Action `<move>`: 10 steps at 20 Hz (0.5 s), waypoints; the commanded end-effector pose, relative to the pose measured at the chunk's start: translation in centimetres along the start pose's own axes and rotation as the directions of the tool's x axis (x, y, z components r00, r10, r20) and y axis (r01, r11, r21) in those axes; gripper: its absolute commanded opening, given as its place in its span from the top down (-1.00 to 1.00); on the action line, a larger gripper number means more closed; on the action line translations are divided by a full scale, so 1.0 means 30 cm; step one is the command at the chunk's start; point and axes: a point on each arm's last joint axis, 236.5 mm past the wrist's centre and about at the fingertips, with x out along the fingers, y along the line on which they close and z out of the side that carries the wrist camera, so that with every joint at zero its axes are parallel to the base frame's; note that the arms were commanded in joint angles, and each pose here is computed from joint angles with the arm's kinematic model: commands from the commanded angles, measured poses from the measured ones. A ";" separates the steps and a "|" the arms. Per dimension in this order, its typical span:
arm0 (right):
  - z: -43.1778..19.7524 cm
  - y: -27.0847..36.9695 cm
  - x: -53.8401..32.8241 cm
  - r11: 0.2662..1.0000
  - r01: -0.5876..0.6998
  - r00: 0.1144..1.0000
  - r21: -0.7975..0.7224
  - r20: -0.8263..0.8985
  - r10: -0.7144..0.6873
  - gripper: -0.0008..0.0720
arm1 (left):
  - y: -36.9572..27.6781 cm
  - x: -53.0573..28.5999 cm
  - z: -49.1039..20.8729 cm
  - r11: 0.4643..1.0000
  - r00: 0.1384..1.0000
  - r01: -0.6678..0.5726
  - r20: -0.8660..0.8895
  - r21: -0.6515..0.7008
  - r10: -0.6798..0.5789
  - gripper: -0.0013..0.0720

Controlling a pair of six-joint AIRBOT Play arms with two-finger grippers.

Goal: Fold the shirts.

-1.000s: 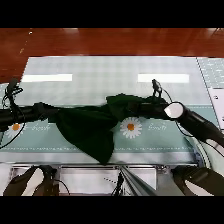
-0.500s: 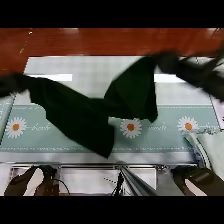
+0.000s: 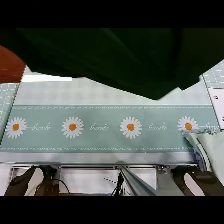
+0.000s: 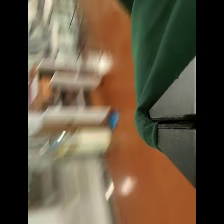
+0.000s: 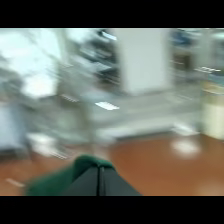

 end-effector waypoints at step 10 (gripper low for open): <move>-0.549 -0.300 -0.180 0.948 0.177 0.625 -0.263 -0.714 -0.315 0.90 | -0.049 -0.053 -0.237 1.000 0.956 0.012 -0.292 -0.027 -0.019 0.91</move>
